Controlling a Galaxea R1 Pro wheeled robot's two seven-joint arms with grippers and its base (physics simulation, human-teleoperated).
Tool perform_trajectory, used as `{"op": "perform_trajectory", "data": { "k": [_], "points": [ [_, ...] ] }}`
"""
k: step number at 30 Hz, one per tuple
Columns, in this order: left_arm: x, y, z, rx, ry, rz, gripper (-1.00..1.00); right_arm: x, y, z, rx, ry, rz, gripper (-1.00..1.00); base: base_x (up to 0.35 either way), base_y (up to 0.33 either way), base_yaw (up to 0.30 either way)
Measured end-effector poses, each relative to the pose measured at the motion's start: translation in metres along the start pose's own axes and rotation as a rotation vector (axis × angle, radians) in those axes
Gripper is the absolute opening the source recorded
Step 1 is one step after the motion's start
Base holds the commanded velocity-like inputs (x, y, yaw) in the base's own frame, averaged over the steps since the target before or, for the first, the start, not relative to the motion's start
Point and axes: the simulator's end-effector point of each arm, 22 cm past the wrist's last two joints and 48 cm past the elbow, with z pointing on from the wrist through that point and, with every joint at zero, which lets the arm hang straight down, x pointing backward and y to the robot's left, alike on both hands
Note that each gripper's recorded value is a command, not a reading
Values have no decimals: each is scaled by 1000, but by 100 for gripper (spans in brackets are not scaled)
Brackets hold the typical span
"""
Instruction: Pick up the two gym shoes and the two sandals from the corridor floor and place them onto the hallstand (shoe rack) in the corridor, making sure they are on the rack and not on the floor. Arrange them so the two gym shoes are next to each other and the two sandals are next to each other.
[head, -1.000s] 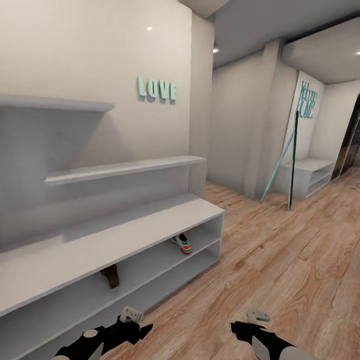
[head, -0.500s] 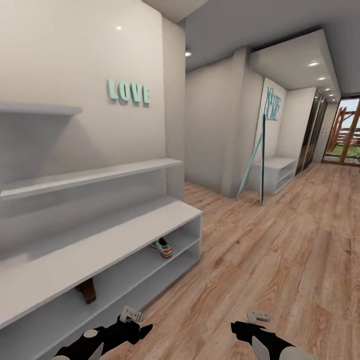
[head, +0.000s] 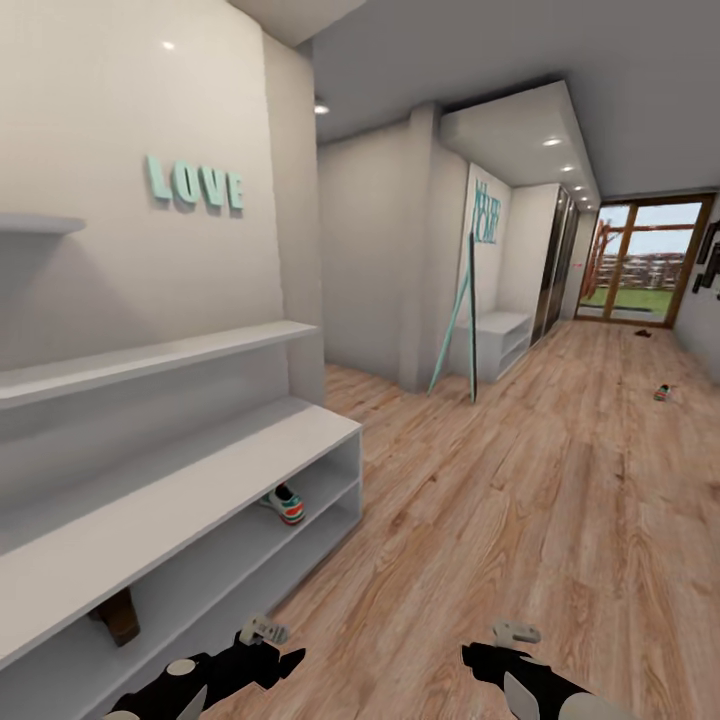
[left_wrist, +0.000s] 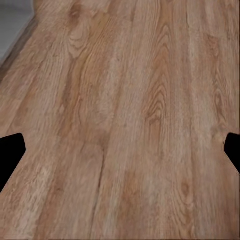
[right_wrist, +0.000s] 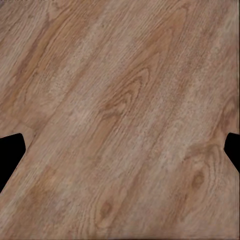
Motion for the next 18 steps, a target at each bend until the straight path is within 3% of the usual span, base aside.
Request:
{"op": "perform_trajectory", "data": {
  "k": [11, 18],
  "points": [
    [-1, 0, 0, -1, -1, 0, 100, 0, 0, 0, 0, 0, 0, 100, 9, 0, -300],
    [-1, 0, 0, 0, -2, 1, 100, 0, 0, 0, 0, 0, 0, 100, 248, -108, -300]
  ]
}}
